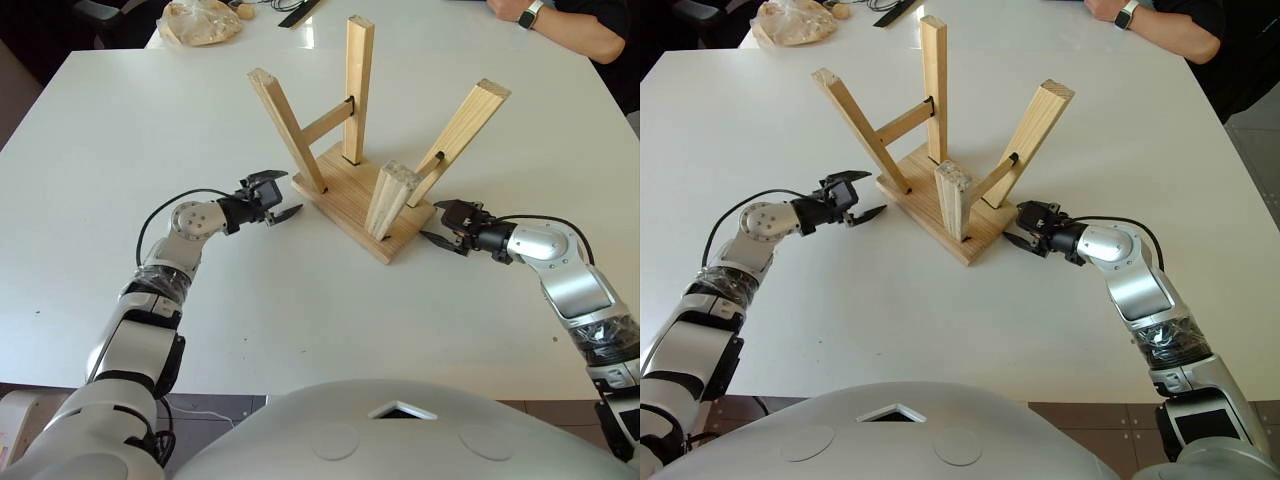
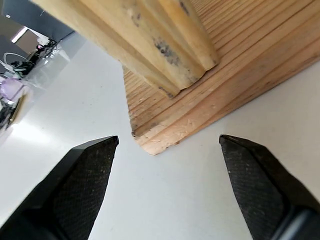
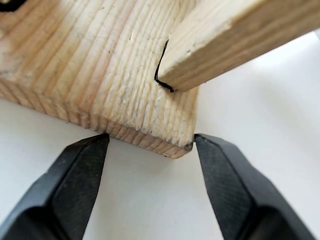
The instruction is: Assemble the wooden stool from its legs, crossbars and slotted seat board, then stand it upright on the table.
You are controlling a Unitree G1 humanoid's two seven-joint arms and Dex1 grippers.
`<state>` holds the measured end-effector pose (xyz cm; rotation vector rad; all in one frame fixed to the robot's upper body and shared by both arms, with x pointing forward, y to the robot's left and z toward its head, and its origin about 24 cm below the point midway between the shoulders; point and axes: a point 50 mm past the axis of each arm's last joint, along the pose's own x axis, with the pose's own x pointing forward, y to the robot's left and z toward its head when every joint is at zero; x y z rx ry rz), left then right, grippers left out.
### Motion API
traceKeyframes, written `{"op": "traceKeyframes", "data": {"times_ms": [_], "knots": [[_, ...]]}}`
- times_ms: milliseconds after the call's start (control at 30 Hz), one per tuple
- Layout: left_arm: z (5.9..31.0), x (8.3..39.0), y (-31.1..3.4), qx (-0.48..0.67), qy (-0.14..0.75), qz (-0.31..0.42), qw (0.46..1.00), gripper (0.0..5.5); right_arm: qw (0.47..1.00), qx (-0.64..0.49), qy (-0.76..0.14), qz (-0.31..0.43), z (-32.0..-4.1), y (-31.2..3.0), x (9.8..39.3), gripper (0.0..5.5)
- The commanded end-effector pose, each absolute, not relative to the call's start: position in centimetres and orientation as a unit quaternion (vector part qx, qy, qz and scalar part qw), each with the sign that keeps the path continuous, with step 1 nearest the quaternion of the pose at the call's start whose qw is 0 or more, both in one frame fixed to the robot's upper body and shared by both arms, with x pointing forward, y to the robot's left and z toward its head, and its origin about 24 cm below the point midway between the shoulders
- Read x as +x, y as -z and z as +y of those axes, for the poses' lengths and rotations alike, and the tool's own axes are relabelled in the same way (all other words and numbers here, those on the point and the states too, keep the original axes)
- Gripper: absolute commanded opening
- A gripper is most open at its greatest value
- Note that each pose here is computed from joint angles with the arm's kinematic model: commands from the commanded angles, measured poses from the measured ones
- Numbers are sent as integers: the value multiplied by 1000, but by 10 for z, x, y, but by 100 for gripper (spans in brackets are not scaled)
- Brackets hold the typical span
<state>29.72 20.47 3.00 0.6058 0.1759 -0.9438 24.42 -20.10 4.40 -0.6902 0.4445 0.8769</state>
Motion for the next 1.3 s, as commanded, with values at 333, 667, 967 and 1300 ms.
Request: {"op": "traceKeyframes", "data": {"times_ms": [333, 667, 967, 1300], "knots": [[229, 345, -46, 337, 283, 119, 890, 376, 798, -351, -411, 269, -211, -16, 235, 320], [205, 308, 5, 345, 405, 148, 834, 376, 790, -351, -436, 249, -194, -18, 247, 320], [231, 258, 9, 270, 418, 142, 856, 376, 817, -332, -422, 211, -174, -14, 252, 320], [237, 227, -27, 246, 358, 134, 891, 376, 838, -360, -366, 185, -210, -41, 256, 320]]}}
